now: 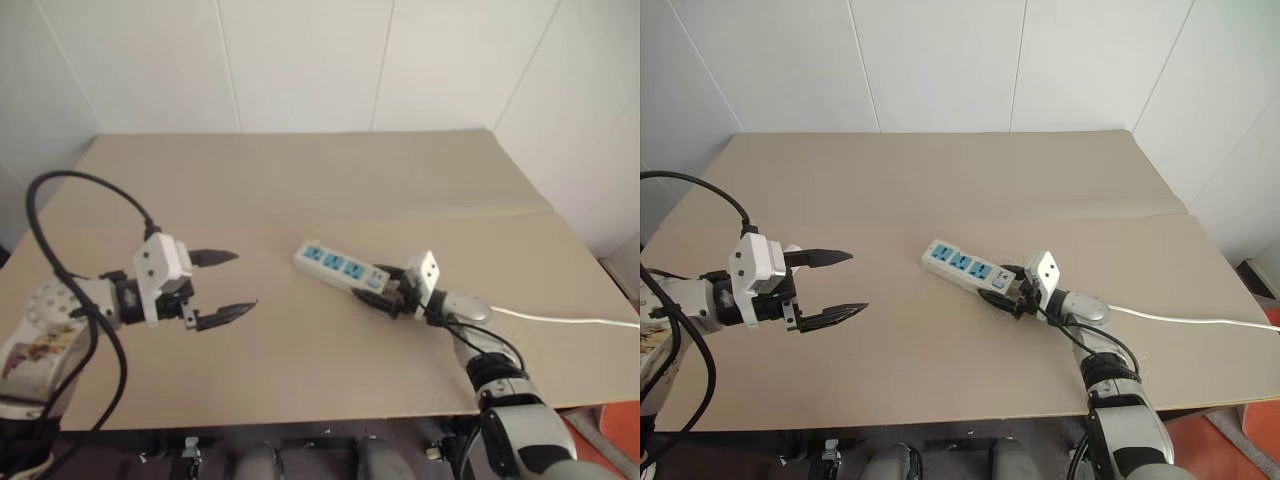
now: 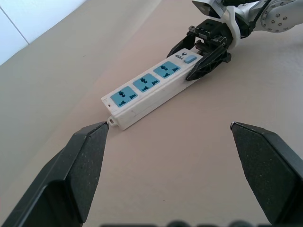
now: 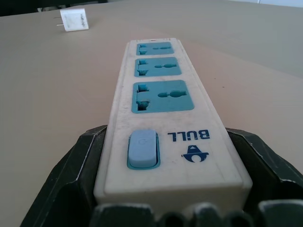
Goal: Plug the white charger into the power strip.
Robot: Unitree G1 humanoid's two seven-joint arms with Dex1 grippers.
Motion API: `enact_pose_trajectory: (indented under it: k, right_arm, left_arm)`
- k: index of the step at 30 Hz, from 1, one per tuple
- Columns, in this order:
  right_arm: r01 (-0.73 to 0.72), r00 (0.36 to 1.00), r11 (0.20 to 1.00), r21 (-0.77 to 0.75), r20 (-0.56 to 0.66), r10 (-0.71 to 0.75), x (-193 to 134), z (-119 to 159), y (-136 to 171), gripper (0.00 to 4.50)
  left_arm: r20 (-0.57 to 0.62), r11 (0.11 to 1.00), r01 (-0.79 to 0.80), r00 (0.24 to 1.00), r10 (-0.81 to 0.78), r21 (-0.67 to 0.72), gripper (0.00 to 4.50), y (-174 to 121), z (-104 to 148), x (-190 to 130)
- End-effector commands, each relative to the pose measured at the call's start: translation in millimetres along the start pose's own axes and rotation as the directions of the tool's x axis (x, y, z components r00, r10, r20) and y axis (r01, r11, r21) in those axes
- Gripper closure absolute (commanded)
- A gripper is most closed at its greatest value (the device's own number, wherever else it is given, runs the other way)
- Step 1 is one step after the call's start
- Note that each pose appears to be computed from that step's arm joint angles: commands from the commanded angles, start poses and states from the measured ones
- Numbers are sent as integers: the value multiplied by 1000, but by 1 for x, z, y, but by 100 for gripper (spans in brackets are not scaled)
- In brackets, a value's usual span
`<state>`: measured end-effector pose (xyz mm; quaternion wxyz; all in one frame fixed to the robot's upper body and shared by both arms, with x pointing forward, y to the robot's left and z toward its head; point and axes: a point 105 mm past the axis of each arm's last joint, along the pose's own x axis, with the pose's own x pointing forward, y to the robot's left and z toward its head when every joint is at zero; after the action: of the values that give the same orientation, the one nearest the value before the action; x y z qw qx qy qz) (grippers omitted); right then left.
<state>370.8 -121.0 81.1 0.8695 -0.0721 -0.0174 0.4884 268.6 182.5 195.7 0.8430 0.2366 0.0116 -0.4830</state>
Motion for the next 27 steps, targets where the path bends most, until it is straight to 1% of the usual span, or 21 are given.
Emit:
enact_pose_trajectory:
  k: [1,4,8,12,16,18,22,24,25,26,27]
  right_arm:
    - [-49,997,998,31,-64,51,-1,-21,13,108]
    - [-70,996,997,11,-57,71,2,-18,16,108]
    - [-126,992,992,-30,3,126,11,2,20,108]
    - [-241,968,967,-79,51,245,15,25,32,108]
    - [-349,934,932,-102,48,355,13,33,47,108]
    - [-389,919,915,-108,28,394,12,31,52,108]
    - [-428,904,898,-105,-36,427,12,18,58,108]
    - [-422,906,901,-96,-55,419,12,12,57,108]
    - [-417,909,904,-91,-59,413,13,9,57,108]
    - [-414,910,906,-89,-60,410,14,8,57,108]
    - [-412,911,907,-84,-59,408,14,7,57,108]
  left_arm:
    - [16,998,-21,1000,20,51,0,6,11,-6]
    - [16,998,-16,1000,15,53,0,6,11,-6]
    - [20,999,2,1000,-3,53,0,9,11,-6]
    - [10,998,14,1000,-15,54,0,23,12,-10]
    - [-42,999,-4,999,6,45,0,41,6,-16]
    - [-72,998,-48,996,50,31,0,54,2,-18]
    - [-167,980,-201,966,197,-3,0,87,-7,-19]
    - [-257,950,-313,918,301,-4,0,108,-10,-18]
    - [-328,928,-371,881,342,-29,0,119,-13,-19]
    - [-377,912,-408,852,363,-46,0,126,-14,-19]
    - [-416,908,-413,839,350,-68,0,130,-12,-21]
